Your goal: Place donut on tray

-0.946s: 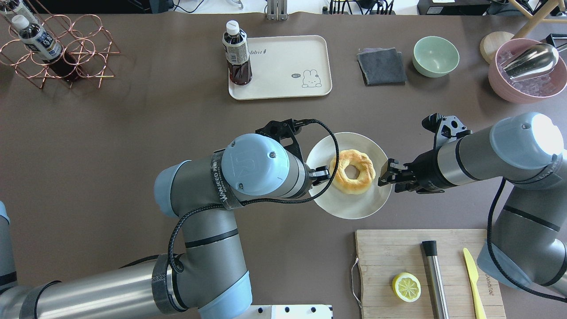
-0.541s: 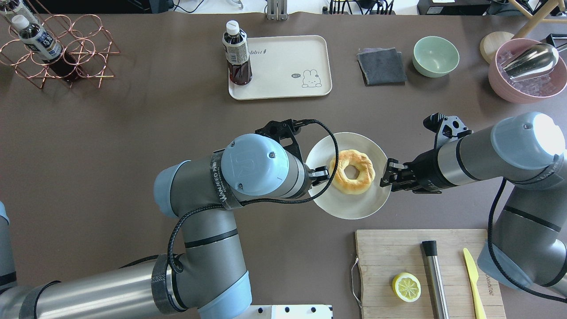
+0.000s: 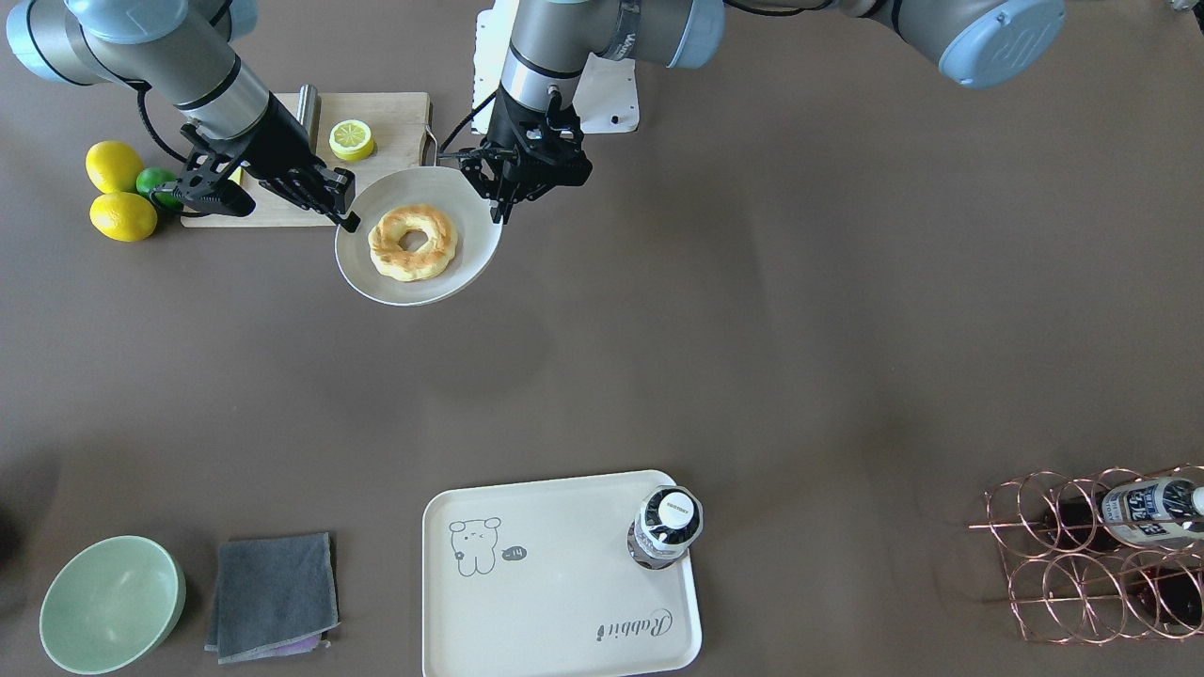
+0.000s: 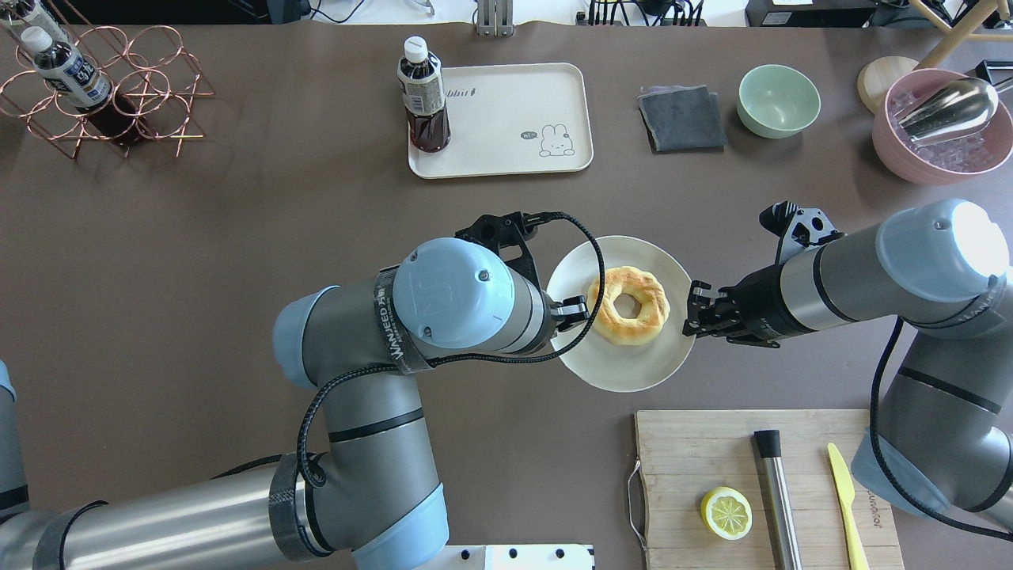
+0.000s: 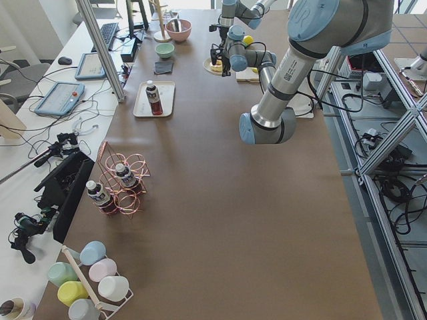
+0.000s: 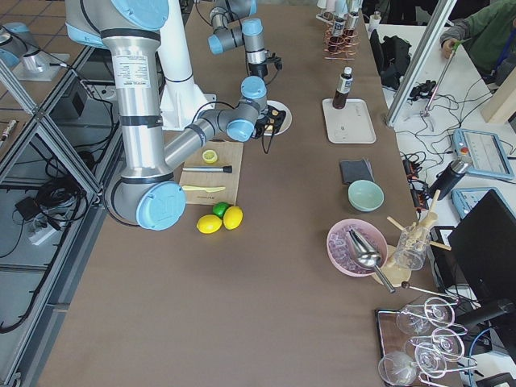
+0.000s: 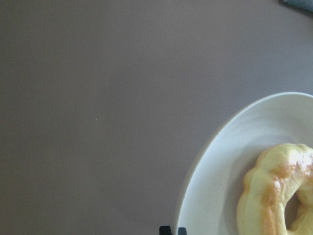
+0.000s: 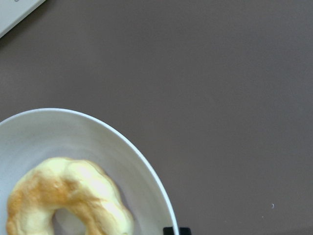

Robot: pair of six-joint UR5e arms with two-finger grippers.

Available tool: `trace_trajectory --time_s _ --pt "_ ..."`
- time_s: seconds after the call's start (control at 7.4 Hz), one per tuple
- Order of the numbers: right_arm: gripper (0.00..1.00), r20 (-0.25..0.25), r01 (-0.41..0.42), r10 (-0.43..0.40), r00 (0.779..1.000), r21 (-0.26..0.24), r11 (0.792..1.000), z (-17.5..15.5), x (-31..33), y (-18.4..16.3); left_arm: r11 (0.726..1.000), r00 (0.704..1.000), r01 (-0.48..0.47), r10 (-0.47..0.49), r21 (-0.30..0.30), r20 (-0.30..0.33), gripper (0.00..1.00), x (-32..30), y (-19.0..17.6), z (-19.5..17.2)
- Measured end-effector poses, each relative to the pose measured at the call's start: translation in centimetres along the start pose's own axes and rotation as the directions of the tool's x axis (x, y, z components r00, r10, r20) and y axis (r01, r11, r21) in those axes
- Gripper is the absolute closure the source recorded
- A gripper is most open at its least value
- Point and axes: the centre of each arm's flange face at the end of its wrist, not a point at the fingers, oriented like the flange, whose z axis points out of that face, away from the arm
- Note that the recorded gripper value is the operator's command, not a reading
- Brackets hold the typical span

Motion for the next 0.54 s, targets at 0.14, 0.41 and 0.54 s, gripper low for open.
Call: trace_trajectory --time_s 0.14,0.41,0.54 --pt "1.00 0.006 -0.006 0.006 1.000 -0.003 1.000 -0.3 -0.2 0.1 1.000 1.000 -0.022 0.022 -0.003 -0.007 0.02 0.0 -0.1 -0.3" --pt "1.00 0.010 -0.014 0.014 1.000 -0.008 1.000 -0.7 -0.1 -0.2 0.991 0.991 -0.134 0.134 0.004 -0.010 0.02 -2.4 -0.9 -1.5" --pt "1.00 0.011 -0.017 0.017 1.000 -0.008 1.000 -0.8 -0.1 -0.3 0.984 0.984 -0.176 0.176 -0.016 -0.012 0.01 -4.0 -2.0 -2.4"
